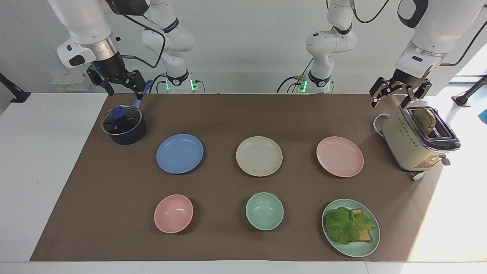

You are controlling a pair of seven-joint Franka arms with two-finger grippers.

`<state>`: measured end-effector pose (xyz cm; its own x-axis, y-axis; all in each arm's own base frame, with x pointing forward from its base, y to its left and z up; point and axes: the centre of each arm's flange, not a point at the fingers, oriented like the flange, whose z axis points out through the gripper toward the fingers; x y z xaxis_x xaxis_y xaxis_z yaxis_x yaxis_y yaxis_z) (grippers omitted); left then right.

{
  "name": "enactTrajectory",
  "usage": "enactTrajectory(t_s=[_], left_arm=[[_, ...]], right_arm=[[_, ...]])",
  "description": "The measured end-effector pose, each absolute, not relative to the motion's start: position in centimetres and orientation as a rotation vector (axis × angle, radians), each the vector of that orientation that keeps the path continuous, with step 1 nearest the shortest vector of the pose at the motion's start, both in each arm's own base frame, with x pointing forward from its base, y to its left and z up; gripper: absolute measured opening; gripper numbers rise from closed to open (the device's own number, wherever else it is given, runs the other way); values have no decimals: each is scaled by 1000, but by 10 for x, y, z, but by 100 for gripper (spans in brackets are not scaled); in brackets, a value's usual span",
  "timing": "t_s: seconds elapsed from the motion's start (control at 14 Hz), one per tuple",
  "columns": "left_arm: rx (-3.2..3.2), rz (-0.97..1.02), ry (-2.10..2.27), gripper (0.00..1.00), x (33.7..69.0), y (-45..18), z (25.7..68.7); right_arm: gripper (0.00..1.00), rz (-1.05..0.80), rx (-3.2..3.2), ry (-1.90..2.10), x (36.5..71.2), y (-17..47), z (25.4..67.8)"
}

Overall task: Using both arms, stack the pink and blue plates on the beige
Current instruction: 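Move the left gripper toward the pink plate nearest it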

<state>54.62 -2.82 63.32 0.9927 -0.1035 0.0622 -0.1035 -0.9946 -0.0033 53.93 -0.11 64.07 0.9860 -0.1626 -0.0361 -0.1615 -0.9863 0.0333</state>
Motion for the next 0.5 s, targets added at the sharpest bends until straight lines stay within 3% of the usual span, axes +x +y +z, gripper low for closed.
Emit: enactTrajectory(t_s=[0.5], left_arm=[[-3138,-67,156,100,547,-26,625]], right_arm=[[100,-60,3100,-255,539,-2,641]])
